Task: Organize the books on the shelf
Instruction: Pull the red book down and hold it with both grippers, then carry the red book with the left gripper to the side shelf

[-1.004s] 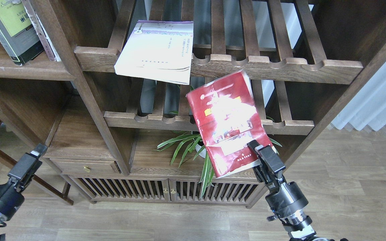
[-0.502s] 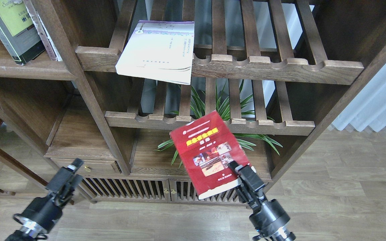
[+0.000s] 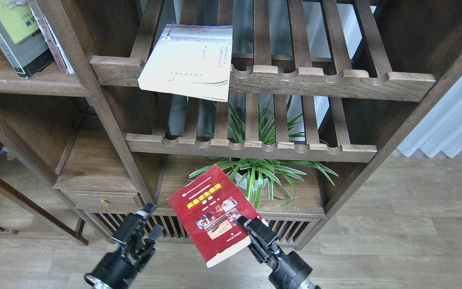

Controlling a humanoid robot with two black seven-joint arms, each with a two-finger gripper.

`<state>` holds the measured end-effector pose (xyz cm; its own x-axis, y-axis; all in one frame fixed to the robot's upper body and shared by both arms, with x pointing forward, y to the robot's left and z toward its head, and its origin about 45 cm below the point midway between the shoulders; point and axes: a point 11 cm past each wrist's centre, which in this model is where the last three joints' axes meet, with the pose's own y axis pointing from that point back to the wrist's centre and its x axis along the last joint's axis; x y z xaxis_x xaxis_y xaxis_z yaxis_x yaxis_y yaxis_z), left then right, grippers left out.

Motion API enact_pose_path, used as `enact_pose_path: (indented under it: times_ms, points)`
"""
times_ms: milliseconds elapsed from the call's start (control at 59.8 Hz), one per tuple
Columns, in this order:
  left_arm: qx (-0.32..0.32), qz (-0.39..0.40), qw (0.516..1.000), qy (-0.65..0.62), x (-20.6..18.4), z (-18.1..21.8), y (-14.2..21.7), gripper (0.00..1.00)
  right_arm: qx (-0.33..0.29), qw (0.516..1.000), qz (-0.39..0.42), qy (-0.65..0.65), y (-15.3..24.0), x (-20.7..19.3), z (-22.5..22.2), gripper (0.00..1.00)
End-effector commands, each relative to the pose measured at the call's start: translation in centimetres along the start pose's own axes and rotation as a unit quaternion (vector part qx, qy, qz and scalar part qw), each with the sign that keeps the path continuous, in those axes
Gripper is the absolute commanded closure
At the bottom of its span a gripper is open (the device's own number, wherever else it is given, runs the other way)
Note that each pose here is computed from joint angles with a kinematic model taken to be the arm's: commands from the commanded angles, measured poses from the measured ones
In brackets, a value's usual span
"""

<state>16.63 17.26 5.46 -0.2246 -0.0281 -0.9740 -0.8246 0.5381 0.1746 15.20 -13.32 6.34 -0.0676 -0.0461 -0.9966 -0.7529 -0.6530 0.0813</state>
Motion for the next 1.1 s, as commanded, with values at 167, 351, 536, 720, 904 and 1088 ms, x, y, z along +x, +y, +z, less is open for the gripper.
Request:
enact_pose_path:
  times_ms: [167,351,536,720,904,1088]
  points:
    - [0.036,0.003,0.999,0.011,0.4,-2.7,-0.9,0.16,-0.022,1.0,0.001,-0.003,0.0,0.1,1.0,0.95]
    - [0.045,-0.007,0.999,0.011,-0.1,-3.1,-1.8,0.24,-0.038,0.999,0.006,0.0,0.2,0.3,1.6,0.95]
    - [0.056,-0.004,0.998,0.006,0.1,-3.3,-2.1,0.49,-0.041,0.999,0.011,0.0,0.4,0.6,1.8,0.95]
    - [0.061,-0.001,0.998,0.003,0.1,-3.4,-2.0,0.93,-0.042,0.999,0.013,0.0,0.5,0.7,1.8,0.88]
    - [0.064,-0.002,0.998,-0.009,-0.2,-2.6,-1.6,0.95,-0.081,0.996,0.02,0.034,0.4,0.9,3.3,0.28]
    - [0.058,0.011,0.997,-0.047,-0.6,0.8,0.2,0.96,-0.084,0.995,0.023,0.052,0.5,1.0,3.2,0.0]
